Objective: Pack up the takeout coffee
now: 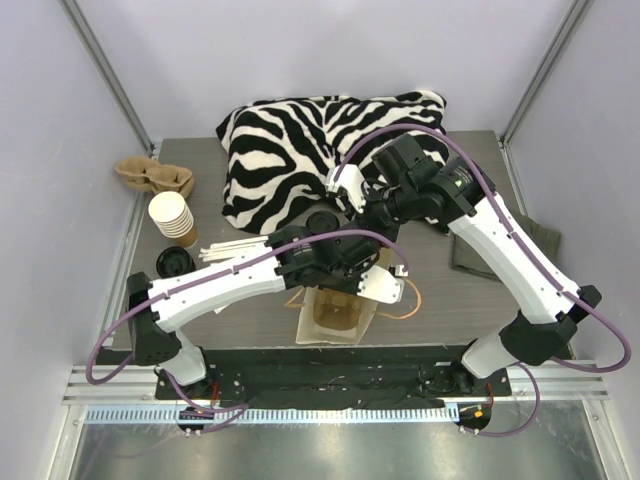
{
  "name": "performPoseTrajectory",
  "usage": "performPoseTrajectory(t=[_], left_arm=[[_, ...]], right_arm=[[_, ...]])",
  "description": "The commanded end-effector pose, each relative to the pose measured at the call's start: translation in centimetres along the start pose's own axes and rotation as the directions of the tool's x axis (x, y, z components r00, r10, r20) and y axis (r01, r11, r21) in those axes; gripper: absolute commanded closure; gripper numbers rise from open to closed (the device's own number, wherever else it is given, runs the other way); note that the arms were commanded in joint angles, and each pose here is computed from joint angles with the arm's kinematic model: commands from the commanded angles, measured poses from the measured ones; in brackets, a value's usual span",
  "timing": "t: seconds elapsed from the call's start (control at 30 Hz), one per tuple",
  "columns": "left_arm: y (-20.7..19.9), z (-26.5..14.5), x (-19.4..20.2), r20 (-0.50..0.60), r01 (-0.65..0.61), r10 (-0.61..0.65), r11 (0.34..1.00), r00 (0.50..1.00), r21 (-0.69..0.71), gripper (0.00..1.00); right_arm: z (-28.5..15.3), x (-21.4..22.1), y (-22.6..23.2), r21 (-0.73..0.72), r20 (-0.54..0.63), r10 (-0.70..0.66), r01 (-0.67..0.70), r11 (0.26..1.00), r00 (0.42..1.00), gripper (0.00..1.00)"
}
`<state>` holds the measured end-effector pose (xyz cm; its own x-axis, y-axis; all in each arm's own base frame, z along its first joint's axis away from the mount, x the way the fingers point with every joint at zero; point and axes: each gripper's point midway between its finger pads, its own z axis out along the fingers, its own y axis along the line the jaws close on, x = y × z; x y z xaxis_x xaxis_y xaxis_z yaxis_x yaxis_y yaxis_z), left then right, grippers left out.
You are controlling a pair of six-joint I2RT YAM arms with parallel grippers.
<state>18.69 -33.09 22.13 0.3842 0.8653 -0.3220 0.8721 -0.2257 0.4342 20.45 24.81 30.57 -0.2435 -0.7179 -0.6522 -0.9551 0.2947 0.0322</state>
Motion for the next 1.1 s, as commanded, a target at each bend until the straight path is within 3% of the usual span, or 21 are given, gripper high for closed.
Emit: performPoseTrajectory(t=[0.0, 0.03, 0.3, 0.7, 1.07], left_arm=[[1.7, -2.0, 0.3, 0.040, 0.052, -0.048, 0.994, 0.998, -0.097, 0.93], [2.0, -2.3, 0.1, 0.048, 0.056, -0.051, 0.993, 0.998, -0.106, 0.84], [3.3, -5.1, -1.3, 0.124, 0.077, -0.058, 0.986, 0.991, -0.151, 0.54], [2.5, -10.2, -3.7, 0.326, 0.097, -0.038, 0.981, 0.945, -0.168, 0.47], [2.1, -17.5, -5.8, 0.542, 0.105, 0.010, 0.978, 0.841, -0.180, 0.22]], right_arm=[[-0.5, -0.1, 0.9, -0.029, 0.018, 0.004, -0.003, 1.000, 1.000, 0.99], [-0.4, -0.1, 0.9, -0.030, 0.016, 0.003, -0.003, 1.000, 1.000, 0.99], [-0.2, 0.2, 0.7, -0.027, 0.005, 0.006, -0.006, 1.000, 1.000, 0.99], [0.1, 0.7, 0.1, 0.003, -0.011, 0.012, -0.011, 1.000, 1.000, 0.99], [-0.5, 3.0, -1.4, 0.062, -0.031, 0.089, -0.087, 0.994, 0.996, 0.99]])
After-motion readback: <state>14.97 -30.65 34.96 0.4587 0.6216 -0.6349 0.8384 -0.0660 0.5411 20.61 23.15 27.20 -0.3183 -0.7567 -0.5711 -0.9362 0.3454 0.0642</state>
